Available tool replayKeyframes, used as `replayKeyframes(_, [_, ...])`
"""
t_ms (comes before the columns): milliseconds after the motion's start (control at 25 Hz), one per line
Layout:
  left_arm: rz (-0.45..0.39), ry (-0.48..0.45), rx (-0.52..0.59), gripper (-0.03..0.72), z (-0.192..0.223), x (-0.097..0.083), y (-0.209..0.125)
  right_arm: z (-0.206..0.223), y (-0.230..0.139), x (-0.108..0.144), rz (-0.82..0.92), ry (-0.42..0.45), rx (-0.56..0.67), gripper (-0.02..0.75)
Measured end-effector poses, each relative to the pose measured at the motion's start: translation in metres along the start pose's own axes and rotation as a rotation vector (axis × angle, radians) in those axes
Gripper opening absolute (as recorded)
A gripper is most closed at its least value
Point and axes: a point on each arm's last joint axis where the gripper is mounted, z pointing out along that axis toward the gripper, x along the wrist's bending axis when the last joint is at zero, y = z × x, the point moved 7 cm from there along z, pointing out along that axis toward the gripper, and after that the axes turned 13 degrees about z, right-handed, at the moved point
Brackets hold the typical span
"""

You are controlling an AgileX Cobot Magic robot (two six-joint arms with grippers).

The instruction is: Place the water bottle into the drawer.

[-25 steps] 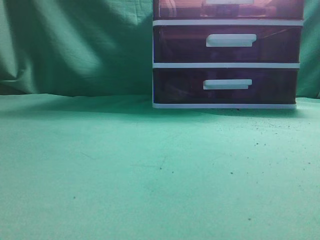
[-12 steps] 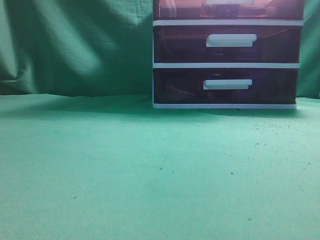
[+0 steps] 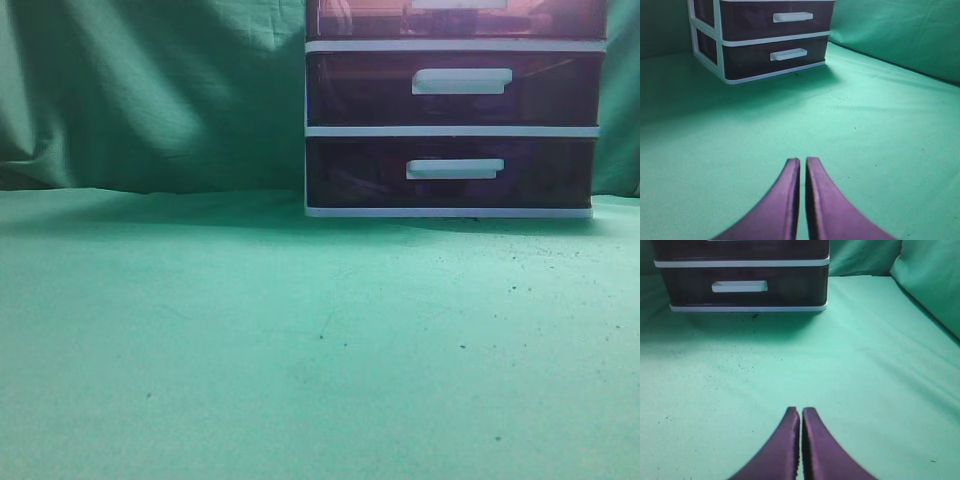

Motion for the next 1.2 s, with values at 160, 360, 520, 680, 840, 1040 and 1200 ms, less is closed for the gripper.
replayKeyframes(160, [0.0,0.0,0.0,0.0,0.0,0.0,0.0,0.0,0.0,0.0,-0.001,-0.001,0.002,0.0])
replayKeyframes(360, [0.0,0.0,0.0,0.0,0.0,0.0,0.0,0.0,0.0,0.0,-0.001,-0.001,0.002,0.0])
replayKeyframes(520, [0.0,0.0,0.0,0.0,0.0,0.0,0.0,0.0,0.0,0.0,-0.001,-0.001,0.002,0.0])
replayKeyframes(680, [0.0,0.0,0.0,0.0,0.0,0.0,0.0,0.0,0.0,0.0,-0.001,-0.001,0.002,0.0])
replayKeyframes(840, [-0.003,0.022,0.003,0.0,0.0,0.003,0.0,0.0,0.0,0.0,-0.001,-0.001,0.002,0.0])
replayKeyframes(1040, [-0.039,0.249,0.036,0.0,-0.003,0.029,-0.006,0.0,0.0,0.0,-0.001,-0.001,0.002,0.0])
replayKeyframes(1200, [-0.084,0.473,0.119,0.0,-0.008,0.053,-0.033,0.0,0.0,0.0,-0.001,-0.001,0.002,0.0])
